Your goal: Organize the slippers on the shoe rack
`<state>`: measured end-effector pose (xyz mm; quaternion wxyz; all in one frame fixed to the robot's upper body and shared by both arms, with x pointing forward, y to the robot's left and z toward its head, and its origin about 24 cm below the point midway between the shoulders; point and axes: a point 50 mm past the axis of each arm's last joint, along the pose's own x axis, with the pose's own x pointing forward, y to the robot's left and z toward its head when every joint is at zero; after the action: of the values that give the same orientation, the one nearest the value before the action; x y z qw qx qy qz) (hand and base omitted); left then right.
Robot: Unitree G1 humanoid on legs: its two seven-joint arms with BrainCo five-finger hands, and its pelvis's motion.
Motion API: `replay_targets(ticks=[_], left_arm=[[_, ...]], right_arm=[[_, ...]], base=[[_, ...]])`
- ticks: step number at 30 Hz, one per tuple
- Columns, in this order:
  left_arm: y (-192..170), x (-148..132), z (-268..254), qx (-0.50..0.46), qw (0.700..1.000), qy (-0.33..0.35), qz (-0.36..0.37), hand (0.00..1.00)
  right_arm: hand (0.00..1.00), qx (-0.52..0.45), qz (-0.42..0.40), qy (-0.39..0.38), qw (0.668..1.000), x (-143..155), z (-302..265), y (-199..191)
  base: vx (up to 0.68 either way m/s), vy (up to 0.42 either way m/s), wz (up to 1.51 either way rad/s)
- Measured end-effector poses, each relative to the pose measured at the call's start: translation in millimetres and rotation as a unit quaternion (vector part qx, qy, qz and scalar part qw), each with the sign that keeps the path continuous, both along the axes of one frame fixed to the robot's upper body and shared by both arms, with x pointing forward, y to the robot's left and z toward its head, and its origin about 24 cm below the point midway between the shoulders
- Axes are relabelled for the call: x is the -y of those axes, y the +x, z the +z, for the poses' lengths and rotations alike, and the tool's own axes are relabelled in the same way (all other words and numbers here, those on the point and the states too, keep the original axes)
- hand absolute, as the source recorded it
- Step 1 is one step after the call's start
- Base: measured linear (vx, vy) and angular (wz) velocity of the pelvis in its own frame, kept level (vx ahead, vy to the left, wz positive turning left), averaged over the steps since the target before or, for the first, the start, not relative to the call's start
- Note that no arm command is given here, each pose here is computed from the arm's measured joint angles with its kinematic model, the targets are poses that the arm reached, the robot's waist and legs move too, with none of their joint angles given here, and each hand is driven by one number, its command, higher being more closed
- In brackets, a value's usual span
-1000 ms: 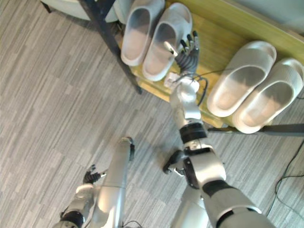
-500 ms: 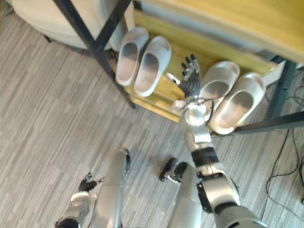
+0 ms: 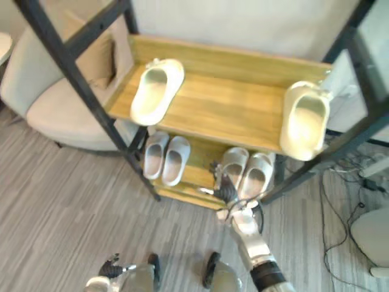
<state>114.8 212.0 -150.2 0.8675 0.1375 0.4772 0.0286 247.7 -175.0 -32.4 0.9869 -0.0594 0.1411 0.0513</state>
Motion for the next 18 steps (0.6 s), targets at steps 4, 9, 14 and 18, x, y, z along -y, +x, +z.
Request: replay_targets(ticks=[4, 9, 14, 18], left_arm=[[6.4, 15.3, -0.6, 0.004, 0.999, -0.014, -0.031, 0.0], [16.2, 34.6, 0.2, 0.009, 0.997, -0.03, -0.076, 0.0], [31.5, 50.0, 5.7, 0.029, 0.99, -0.027, -0.136, 0.0], [54.5, 80.1, 21.2, 0.084, 0.972, -0.04, -0.214, 0.0]], right_arm=[[0.0, -0.113, -0.024, -0.061, 0.991, 23.0, -44.7, -35.1], [0.0, -0.218, -0.057, -0.103, 0.969, 36.3, -82.3, -73.8], [0.0, -0.312, -0.136, -0.113, 0.933, 56.7, -107.6, -120.5], [0.0, -0.334, -0.173, -0.101, 0.921, 58.0, -113.4, -138.3]], base=[[0.09, 0.114, -0.14], [0.01, 0.039, -0.13], [-0.02, -0.02, 0.05], [-0.06, -0.012, 0.05]])
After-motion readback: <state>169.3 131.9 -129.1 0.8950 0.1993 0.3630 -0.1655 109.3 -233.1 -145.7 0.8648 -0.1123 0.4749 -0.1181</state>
